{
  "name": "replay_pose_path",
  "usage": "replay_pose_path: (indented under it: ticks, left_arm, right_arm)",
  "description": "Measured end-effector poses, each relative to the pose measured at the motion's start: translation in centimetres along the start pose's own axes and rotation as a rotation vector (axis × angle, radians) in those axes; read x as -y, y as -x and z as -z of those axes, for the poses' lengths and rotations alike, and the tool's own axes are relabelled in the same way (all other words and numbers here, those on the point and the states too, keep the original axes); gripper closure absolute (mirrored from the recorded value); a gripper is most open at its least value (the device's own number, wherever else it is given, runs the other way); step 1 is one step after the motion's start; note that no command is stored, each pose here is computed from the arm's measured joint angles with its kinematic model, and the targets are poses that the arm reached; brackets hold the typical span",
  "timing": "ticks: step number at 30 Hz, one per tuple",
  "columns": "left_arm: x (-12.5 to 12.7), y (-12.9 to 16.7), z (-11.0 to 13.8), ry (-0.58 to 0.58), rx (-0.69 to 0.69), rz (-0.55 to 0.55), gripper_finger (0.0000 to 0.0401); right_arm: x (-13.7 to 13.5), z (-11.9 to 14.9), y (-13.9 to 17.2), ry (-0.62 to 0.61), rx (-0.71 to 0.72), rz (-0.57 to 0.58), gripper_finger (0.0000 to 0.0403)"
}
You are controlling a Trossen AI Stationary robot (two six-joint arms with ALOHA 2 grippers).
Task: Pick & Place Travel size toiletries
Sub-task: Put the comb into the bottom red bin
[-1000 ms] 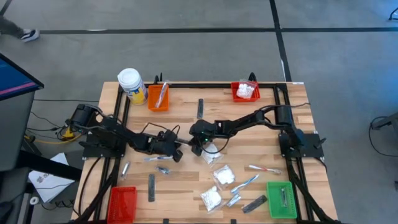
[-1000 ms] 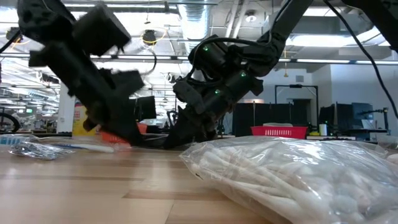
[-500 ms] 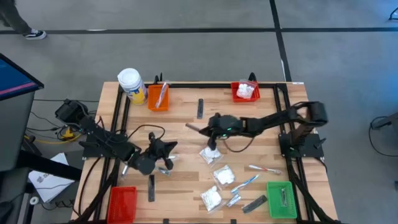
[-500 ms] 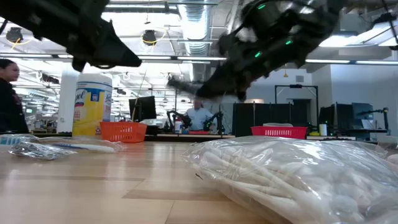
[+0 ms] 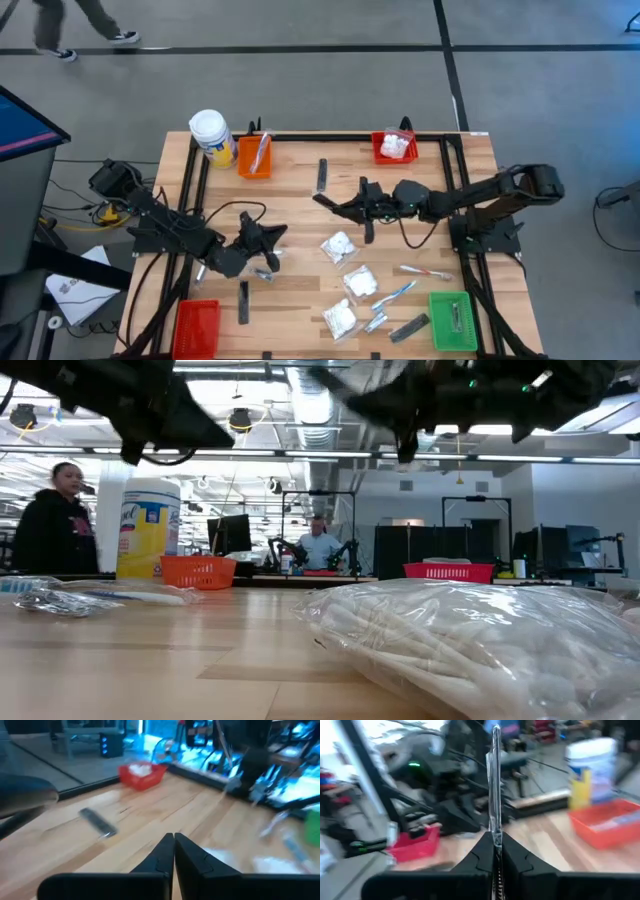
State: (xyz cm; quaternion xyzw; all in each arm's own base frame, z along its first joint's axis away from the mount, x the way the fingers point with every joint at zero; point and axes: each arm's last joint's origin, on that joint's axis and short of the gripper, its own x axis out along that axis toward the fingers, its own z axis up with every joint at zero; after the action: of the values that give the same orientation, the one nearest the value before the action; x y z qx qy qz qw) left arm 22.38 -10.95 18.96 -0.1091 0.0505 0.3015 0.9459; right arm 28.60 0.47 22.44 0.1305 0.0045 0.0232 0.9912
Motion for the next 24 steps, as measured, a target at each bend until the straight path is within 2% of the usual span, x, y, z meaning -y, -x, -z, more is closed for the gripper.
replay_pose_path:
  ticks: [2,6,8,10,13,17,20,24]
  left_arm:
    - [0.6,-0.2,-1.0,0.027,0.023,0.09,0.0393]
    - [1.9,-0.1,-3.4,0.044,0.122,0.428,0.0393]
    - [2.2,0.2,-4.4,0.049,0.19,0.552,0.0393]
    - [2.3,0.5,-5.1,0.064,0.254,0.595,0.0393]
    - [2.3,0.2,-6.5,0.083,0.343,0.585,0.0393]
    - [2.6,-1.3,-10.0,0.111,0.468,0.576,0.0393]
    - [3.2,-2.5,-12.3,0.118,0.543,0.649,0.0393]
    - [4.5,-3.2,-11.4,0.051,0.471,0.738,0.0393]
  right_arm:
    - [-0.9,-0.6,0.2,0.002,0.042,-0.071,0.0398]
    - [-2.7,-2.2,1.0,-0.02,0.121,-0.222,0.0401]
    - [-3.7,-2.8,1.6,-0.018,0.143,-0.277,0.04]
    - [-4.8,-3.3,2.2,-0.002,0.167,-0.324,0.0399]
    - [-6.2,-4.2,3.1,0.037,0.237,-0.385,0.04]
    - [-7.2,-6.8,3.7,0.022,0.345,-0.404,0.0401]
    - [-7.7,-7.7,3.6,0.016,0.372,-0.414,0.0399]
    - [-8.3,-7.0,2.8,0.065,0.28,-0.409,0.0399]
